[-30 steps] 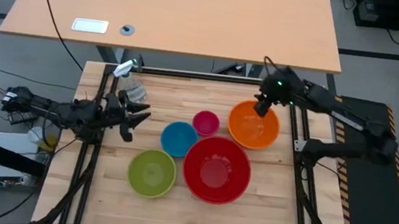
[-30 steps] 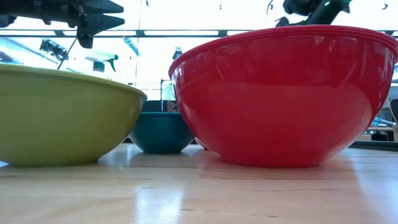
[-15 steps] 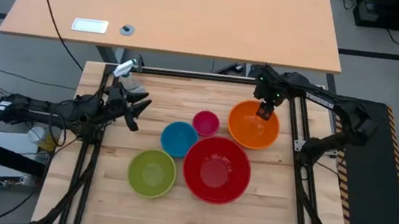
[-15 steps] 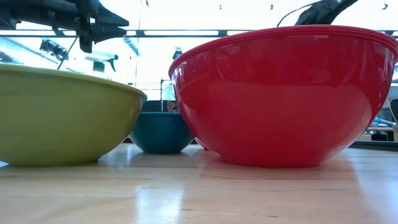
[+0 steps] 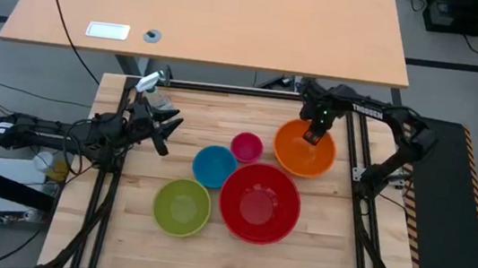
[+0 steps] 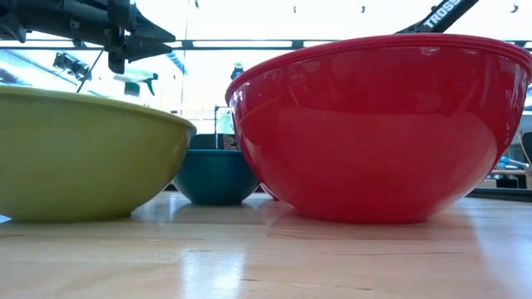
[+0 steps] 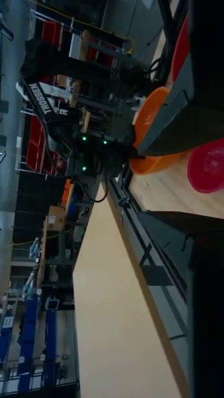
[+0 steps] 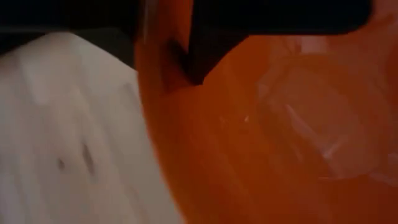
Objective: Nest bowls inside each other
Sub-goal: Stack the orange bowl into the red bowl
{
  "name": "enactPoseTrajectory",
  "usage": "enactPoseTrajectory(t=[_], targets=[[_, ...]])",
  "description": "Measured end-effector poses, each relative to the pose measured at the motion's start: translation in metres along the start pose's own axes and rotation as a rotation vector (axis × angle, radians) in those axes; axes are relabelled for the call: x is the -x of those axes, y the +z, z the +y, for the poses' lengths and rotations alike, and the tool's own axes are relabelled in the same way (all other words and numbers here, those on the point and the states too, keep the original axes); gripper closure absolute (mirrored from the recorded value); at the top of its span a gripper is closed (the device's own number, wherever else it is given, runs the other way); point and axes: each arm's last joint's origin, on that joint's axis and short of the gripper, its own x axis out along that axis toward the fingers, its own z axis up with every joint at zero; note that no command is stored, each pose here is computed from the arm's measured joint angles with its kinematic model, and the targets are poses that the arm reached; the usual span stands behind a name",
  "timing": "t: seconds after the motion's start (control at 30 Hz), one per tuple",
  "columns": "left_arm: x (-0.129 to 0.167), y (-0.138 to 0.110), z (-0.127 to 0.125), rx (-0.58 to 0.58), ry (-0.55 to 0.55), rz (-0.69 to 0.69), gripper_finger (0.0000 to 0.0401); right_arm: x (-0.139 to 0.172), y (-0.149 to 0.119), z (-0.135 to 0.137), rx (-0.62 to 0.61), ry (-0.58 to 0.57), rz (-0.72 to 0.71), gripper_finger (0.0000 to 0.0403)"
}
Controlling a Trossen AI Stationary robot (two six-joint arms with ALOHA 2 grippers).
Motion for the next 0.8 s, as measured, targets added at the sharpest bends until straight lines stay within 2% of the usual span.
enactPoseTrajectory(t=[0.13, 0.2, 0.33, 0.4, 0.63, 0.8], targets=[[0.000, 0.000, 0.000, -0.010, 0.000, 0.000, 0.0246, 0.013, -0.003, -0.003, -0.017, 0.082, -0.047, 0.0387], [0.000, 0.000, 0.000, -0.010, 0.000, 0.000, 0.0246, 0.024, -0.002, -0.007, -0.036, 0.063, -0.096, 0.0387], [0.000, 0.000, 0.000, -0.010, 0.000, 0.000, 0.0246, 0.057, -0.002, -0.014, -0.091, -0.055, -0.197, 0.0388], [0.000, 0.000, 0.000, -0.009, 0.000, 0.000, 0.0246, 0.074, -0.005, -0.012, -0.098, -0.045, -0.245, 0.0383], [0.000, 0.000, 0.000, -0.002, -0.002, 0.001, 0.0246, 0.123, -0.016, 0.012, 0.013, 0.175, -0.490, 0.0379], [0.000, 0.000, -0.003, 0.003, -0.099, 0.013, 0.0246, 0.137, -0.025, 0.036, 0.091, 0.280, -0.547, 0.0379]])
